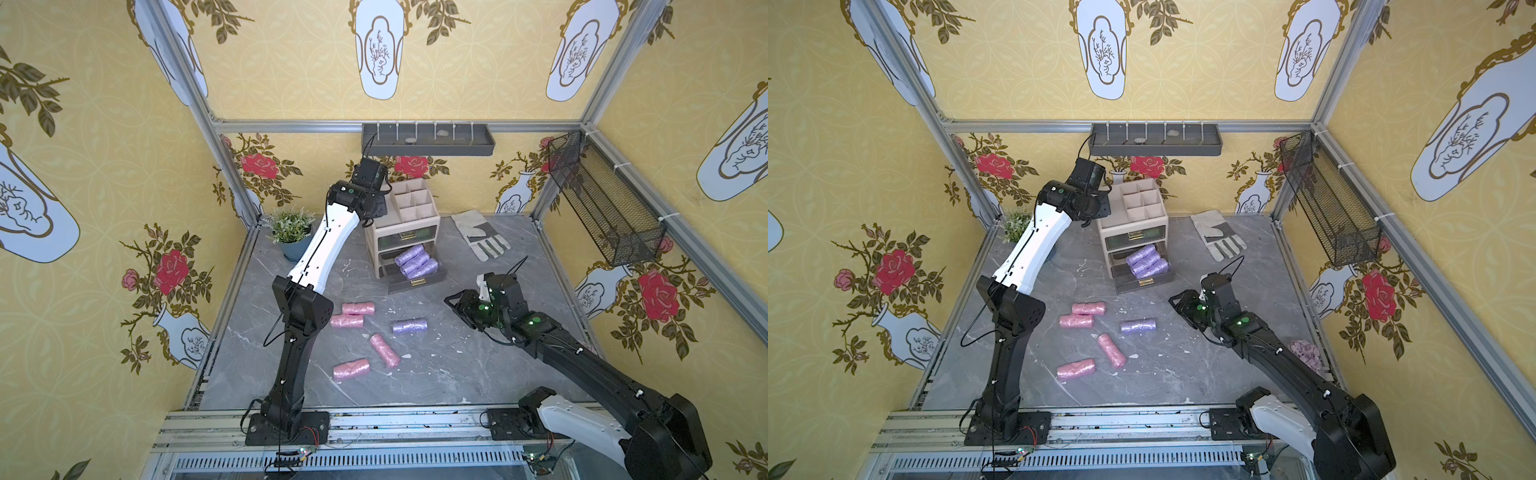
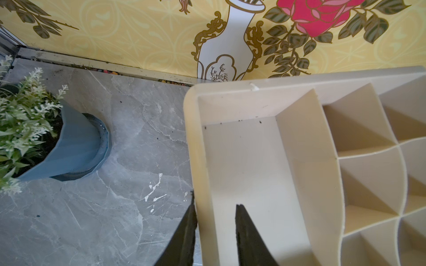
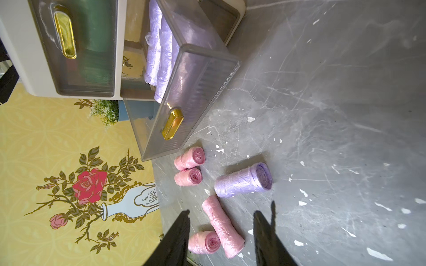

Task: Sort the rolls of trash bags by color and place them into the drawer
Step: Close the drawer in the storage box.

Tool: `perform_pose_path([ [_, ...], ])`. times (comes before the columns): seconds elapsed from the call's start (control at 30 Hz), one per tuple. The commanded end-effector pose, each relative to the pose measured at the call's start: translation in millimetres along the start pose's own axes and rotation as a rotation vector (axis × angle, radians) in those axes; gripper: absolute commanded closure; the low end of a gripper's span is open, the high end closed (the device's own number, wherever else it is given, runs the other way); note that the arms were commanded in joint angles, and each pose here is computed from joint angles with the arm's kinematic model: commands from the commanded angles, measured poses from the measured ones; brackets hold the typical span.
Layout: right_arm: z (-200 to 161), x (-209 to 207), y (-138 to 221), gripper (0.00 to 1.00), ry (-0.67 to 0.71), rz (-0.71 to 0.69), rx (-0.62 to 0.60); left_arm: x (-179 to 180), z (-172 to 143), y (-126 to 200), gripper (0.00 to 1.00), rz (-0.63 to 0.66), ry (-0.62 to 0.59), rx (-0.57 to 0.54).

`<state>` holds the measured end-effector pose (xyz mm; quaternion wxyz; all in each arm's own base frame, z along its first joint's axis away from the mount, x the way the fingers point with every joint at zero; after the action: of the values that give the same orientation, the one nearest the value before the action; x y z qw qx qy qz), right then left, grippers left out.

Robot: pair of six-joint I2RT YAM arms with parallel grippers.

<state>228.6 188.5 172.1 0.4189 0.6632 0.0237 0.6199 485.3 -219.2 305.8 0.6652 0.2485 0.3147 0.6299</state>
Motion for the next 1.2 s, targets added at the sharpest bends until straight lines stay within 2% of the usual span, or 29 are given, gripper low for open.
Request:
perform_pose_path([
  [0.0, 3, 14, -6, 0.54, -0.002, 0.076, -0.012, -2, 4, 1, 0.71, -0.015, 0.01, -0.018],
  [0.43, 6, 10, -21, 0.57, 0.004, 0.074, -0.019, -1, -1, 0, 0.85, -0.008, 0.008, 0.0],
  [0.67, 8, 11, -37, 0.6, 0.011, 0.074, -0.032, -2, -1, -1, 0.88, -0.011, 0.01, 0.0],
  [0.8, 12, 16, -47, 0.68, 0.006, 0.079, -0.046, -2, -2, -1, 0.89, -0.011, 0.01, 0.004],
  [1.17, 27, 26, -79, 0.69, -0.016, 0.087, -0.07, -5, -4, -3, 0.89, -0.015, 0.012, 0.01],
])
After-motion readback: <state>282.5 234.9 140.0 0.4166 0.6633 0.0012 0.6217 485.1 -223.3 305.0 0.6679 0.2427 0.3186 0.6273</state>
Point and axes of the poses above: each gripper's point midway between its finger pads, its own y axis back along the fingers, its own x axis along the line the jaws close on, z = x × y, the point moved 4 cm from there along y, back along the fingers, and after that the axes turned 6 degrees about -y, right-handed, at the moved point
